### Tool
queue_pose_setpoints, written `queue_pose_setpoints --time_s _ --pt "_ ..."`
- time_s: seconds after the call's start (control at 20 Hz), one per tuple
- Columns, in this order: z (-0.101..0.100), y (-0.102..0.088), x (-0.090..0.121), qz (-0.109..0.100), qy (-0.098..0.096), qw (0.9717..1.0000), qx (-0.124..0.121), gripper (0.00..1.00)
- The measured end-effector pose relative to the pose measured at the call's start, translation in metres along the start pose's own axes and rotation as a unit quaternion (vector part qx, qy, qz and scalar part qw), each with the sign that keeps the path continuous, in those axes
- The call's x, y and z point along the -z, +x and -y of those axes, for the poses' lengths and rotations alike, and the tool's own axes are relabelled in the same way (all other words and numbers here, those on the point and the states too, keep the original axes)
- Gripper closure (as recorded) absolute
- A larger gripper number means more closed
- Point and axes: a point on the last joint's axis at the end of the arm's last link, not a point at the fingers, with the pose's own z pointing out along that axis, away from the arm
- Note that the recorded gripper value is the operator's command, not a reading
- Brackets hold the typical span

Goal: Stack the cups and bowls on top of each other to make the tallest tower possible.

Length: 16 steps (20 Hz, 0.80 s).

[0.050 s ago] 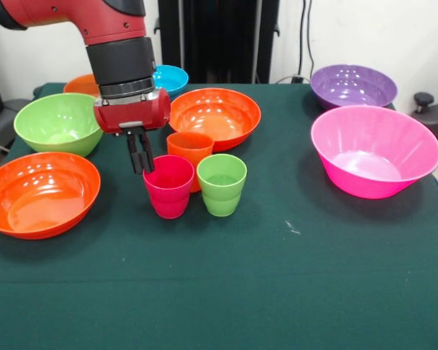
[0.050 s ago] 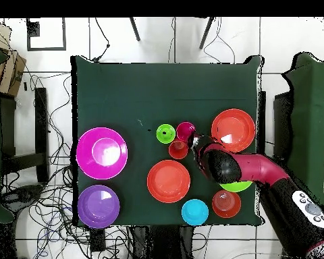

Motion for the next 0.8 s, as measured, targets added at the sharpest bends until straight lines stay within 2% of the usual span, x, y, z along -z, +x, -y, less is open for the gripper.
queue_pose_setpoints --time_s 0.1,0.15,0.4,0.8 --pt "0.001 0.002 0.0 -0.002 0.001 1.0 0.0 1.0" --pt "0.003 0.006 0.0 -0.005 0.003 1.0 -0.002 0.0" --pt "0.004 0.006 0.001 -0.006 0.002 1.0 -0.003 0.0" --pt "0.011 0.004 0.003 -0.004 0.002 0.9998 -0.019 0.0"
